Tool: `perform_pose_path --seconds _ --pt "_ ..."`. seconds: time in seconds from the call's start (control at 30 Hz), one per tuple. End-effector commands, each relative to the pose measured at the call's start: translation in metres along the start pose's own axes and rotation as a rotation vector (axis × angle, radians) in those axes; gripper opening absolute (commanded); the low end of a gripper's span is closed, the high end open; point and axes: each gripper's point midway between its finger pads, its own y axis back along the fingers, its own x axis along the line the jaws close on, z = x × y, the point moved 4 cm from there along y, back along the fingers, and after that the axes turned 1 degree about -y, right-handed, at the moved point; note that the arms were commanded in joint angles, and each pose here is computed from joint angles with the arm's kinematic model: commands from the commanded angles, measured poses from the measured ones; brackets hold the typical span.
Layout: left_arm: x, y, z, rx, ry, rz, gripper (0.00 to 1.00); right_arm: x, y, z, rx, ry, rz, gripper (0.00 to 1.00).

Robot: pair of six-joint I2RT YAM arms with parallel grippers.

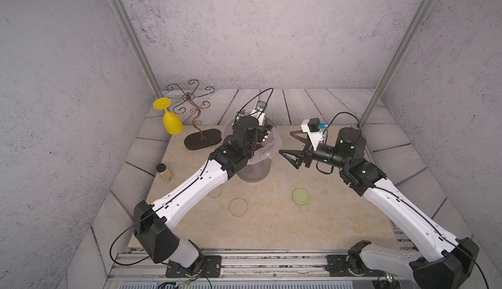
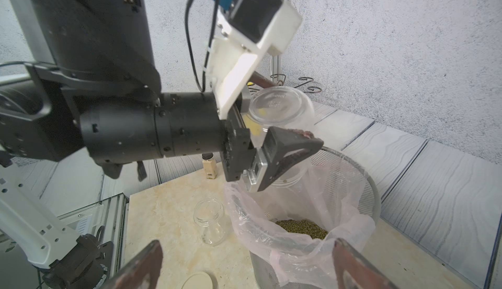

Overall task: Empty moldy mung beans from jars
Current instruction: Pour the moldy mung beans from the jar into the trash bin.

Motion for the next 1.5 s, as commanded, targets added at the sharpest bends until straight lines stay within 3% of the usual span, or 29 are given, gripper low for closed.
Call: perform_pose_path --seconds 0.0,0.2,0.43,0.73,0.9,1.07,1.2,1.47 --pt "0.023 0.026 0.037 -0.061 0.188 -0.034 0.48 0.007 0.009 0.012 -0.039 0.005 0.008 0.96" --pt "0.047 0.028 0.036 -0.013 0.399 -0.112 0.48 0.011 0.013 0.013 -0.047 -0.008 0.022 0.96" --pt "0.056 0.027 0.033 0.006 0.442 -0.124 0.48 0.016 0.018 0.012 -0.049 -0.014 0.032 0.96" --pt "0.057 0.051 0.03 0.067 0.672 -0.238 0.48 0.027 0.006 0.009 -0.062 -0.111 0.196 0.97" --pt "0.062 0.057 0.024 0.08 0.702 -0.22 0.48 0.024 -0.002 0.005 -0.07 -0.152 0.224 0.97" --pt "0.065 0.039 0.026 0.072 0.682 -0.197 0.48 0.021 -0.006 0.002 -0.058 -0.177 0.225 0.97" --pt "0.065 0.025 0.024 0.073 0.763 -0.236 0.48 0.019 -0.009 0.003 -0.075 -0.185 0.231 0.97" --pt "0.073 0.03 0.029 0.058 0.852 -0.262 0.48 -0.005 -0.053 0.004 -0.141 -0.336 0.327 0.95"
